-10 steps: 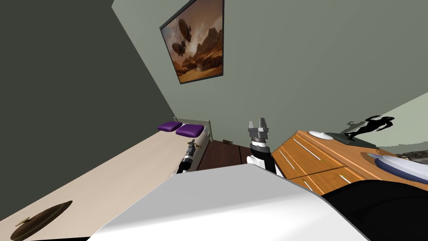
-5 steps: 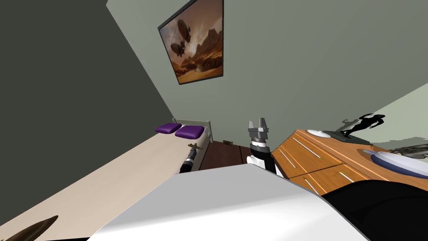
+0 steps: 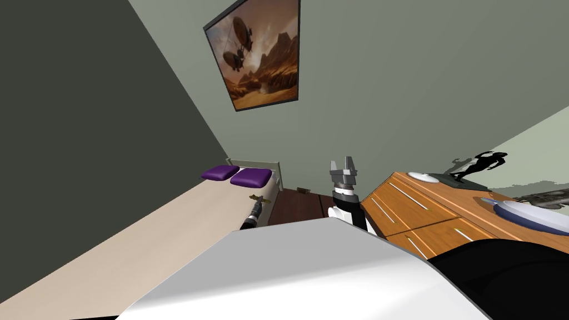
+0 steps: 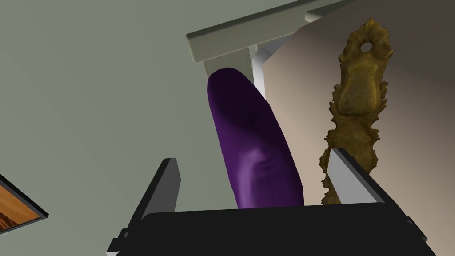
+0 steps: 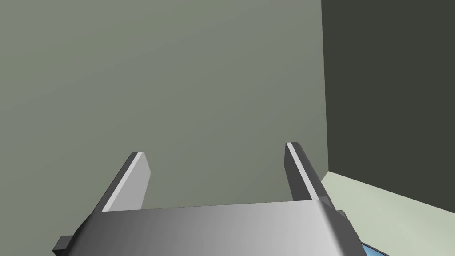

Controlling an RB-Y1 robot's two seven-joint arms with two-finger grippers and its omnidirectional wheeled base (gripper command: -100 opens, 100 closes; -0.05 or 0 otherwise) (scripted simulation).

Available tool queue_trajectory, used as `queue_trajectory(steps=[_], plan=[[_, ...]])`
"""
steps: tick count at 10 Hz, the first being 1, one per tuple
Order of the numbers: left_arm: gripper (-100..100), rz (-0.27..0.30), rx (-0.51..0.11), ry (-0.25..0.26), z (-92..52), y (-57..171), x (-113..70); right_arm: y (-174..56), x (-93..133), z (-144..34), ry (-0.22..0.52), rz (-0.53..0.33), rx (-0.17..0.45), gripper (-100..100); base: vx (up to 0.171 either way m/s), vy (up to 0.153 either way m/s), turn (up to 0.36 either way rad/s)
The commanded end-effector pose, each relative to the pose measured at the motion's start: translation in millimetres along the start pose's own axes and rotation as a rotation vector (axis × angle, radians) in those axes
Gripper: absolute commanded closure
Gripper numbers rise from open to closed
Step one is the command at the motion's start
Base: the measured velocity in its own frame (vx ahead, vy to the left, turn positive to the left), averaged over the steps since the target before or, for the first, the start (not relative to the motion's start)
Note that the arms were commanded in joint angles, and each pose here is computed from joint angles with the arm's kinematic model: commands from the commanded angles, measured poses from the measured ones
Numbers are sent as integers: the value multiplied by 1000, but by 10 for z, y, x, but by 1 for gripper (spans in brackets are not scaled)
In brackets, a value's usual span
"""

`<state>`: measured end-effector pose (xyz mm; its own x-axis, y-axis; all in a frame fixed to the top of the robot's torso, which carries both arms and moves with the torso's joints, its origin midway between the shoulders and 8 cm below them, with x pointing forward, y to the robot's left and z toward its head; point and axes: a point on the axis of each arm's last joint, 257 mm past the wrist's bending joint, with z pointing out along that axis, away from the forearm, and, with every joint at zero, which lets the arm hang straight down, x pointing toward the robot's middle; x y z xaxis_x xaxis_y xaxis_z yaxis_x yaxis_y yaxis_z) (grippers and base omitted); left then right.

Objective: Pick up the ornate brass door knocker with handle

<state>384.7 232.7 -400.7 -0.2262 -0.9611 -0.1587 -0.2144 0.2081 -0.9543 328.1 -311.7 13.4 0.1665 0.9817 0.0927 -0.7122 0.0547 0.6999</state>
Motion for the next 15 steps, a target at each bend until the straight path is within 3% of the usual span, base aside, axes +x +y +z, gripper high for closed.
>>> queue_trajectory(steps=[1, 9, 11, 12, 13, 14, 15], plan=[[-100, 0, -32, 13, -31, 157, 20, 0, 0, 0, 0, 0, 0, 0, 56, 35, -51], [-100, -18, -200, 64, -277, 940, 110, 0, 0, 0, 0, 0, 0, 0, 84, 51, -63], [-100, -27, -234, 71, -341, 1093, 132, 0, 0, 0, 0, 0, 0, 0, 78, 41, -58], [-100, -23, -222, 69, -316, 1046, 141, 0, 0, 0, 0, 0, 0, 0, 31, 13, -10], [0, -27, -223, 72, -320, 1053, 160, 0, 0, 0, 0, 0, 0, 0, 0, 0, 0], [-100, -26, -219, 67, -268, 1064, 174, 0, 0, 0, 0, 0, 0, 0, 24, -2, -23], [-100, -25, -218, 65, -247, 1069, 181, 0, 0, 0, 0, 0, 0, 0, 34, -2, -32]])
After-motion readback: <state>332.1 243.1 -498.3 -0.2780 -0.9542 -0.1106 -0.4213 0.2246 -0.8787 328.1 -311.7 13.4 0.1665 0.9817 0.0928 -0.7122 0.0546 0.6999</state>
